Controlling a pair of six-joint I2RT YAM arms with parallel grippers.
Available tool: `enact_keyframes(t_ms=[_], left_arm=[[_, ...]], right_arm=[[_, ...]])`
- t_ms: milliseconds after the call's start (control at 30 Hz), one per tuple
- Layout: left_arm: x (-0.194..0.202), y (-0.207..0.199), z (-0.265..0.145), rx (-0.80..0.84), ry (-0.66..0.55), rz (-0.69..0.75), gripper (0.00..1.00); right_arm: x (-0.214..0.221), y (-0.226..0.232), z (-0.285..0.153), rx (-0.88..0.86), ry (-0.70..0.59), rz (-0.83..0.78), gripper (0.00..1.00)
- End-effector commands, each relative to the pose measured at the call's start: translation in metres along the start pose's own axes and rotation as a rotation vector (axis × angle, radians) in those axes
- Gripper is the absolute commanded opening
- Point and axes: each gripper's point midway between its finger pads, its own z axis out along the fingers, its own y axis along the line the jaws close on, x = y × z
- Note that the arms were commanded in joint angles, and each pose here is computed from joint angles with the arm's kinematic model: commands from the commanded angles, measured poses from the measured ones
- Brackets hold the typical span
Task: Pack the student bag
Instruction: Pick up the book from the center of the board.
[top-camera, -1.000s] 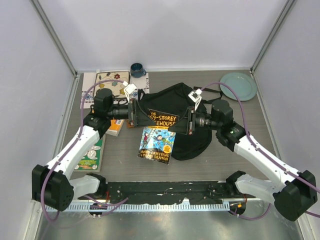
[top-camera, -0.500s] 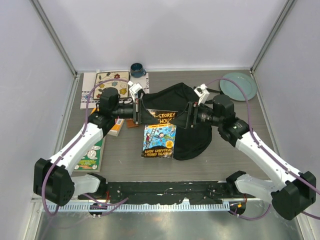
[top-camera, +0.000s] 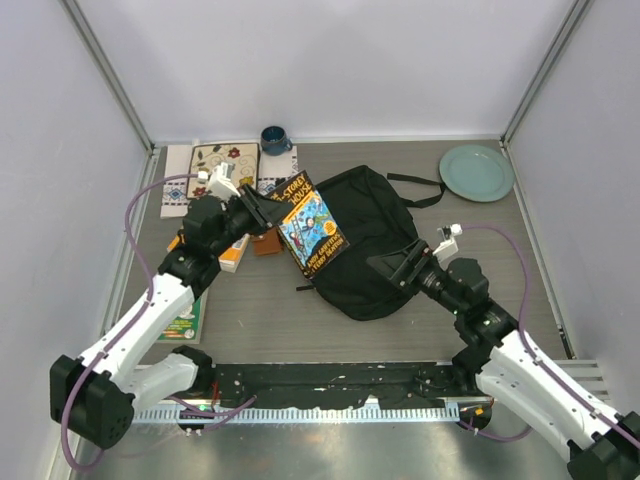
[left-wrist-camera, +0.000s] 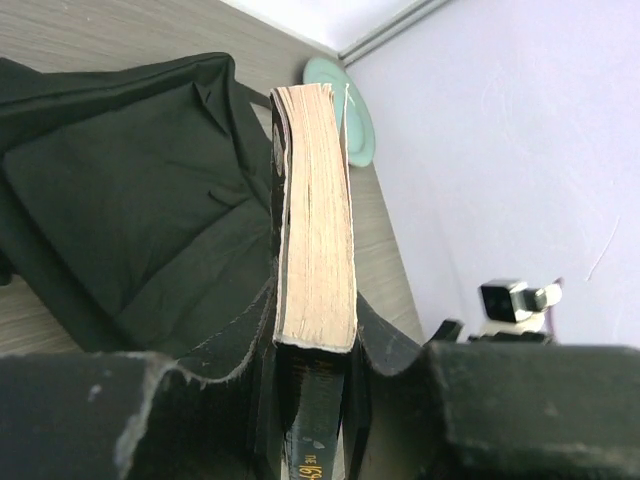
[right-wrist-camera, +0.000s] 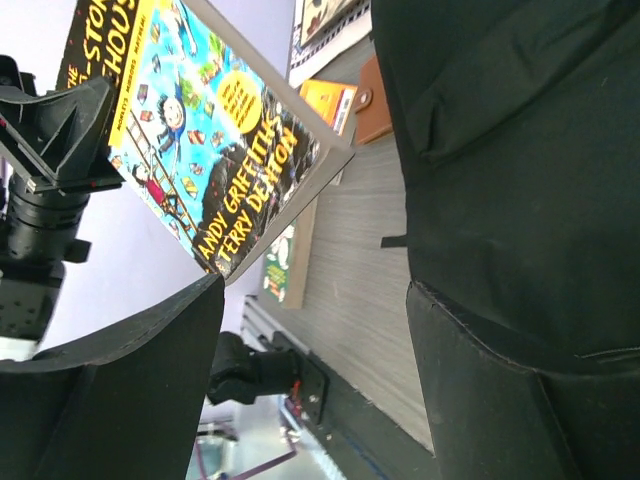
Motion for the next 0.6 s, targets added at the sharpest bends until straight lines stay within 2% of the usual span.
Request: enact_keyframes(t_ms=[0,200,367,567], left_arm=[[-0.025,-0.038,0.012,0.113,-0.170,-0.090,0.00],[-0.005,-0.072,0.018,0.198,-0.183,-0.074,0.00],[-0.010,-0.077,0.017,0.192,-0.239,-0.078,0.00],[-0.019,-0.076,0.010,0.194,-0.300,-0.108,0.00]], right_arm=[[-0.011,0.047,0.009,-0.215,-0.074,0.175,0.79],[0.005,0.068,0.029,-0.295,-0.044,0.259,0.80],[0.009,0.064,0.038,-0.308,-0.048,0.349,0.80],[0.010,0.056,0.036,-0.296,-0.066,0.365,0.80]])
